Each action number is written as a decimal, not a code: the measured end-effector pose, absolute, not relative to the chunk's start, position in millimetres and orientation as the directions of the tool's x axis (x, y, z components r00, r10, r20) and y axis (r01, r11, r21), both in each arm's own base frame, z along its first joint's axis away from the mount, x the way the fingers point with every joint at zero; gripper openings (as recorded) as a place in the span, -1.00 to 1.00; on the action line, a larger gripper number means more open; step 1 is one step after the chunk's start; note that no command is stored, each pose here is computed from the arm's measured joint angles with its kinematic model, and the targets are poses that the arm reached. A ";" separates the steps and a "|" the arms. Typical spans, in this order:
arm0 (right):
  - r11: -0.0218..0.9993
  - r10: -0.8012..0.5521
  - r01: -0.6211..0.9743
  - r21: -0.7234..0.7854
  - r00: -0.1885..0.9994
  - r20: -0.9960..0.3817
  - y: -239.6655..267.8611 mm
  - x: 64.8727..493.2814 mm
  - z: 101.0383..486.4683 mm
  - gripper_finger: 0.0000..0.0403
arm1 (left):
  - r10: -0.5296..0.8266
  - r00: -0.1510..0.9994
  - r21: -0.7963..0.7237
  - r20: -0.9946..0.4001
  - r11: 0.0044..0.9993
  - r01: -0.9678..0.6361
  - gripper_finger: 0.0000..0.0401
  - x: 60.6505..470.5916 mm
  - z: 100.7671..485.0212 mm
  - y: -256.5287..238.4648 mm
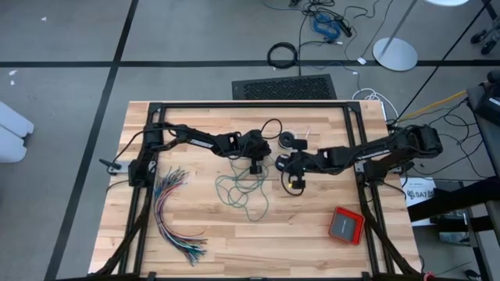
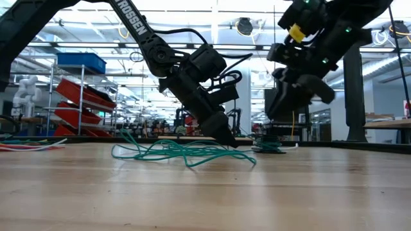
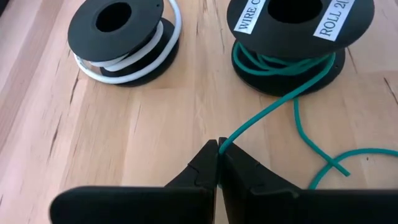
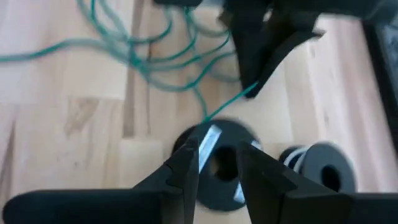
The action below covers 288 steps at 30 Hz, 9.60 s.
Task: Coil cords
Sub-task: Coil the green wire onto the spool
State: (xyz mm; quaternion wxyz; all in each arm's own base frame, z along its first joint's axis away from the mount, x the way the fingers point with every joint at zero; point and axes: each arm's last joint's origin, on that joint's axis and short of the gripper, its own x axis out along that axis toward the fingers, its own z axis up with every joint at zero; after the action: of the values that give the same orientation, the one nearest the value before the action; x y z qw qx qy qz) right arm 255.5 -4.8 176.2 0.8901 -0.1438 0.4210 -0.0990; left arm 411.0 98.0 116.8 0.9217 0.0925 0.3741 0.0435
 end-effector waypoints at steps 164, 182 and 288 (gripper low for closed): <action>0.858 -0.464 0.460 -0.226 0.885 0.040 -6.7 213.5 309.5 -1.00 | 0.234 0.933 0.302 -0.272 0.942 -0.148 -0.92 379.5 263.5 123.0; 0.783 -0.570 0.593 -0.188 0.805 0.167 -30.7 244.0 302.1 -1.00 | 0.337 0.933 0.273 -0.128 0.916 -0.293 -0.92 392.1 269.3 107.6; 0.754 -0.635 0.551 -0.359 0.752 -0.180 -59.6 273.8 231.6 -1.00 | 0.492 0.740 0.532 -0.458 0.819 -0.215 -0.70 377.4 302.5 85.6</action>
State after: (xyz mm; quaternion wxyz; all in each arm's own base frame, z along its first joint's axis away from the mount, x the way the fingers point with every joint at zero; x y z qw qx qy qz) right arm 273.8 -59.6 231.6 0.9249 -0.1431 0.1468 -0.3203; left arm 377.4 85.6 302.5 0.9042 0.2289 0.3029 0.1955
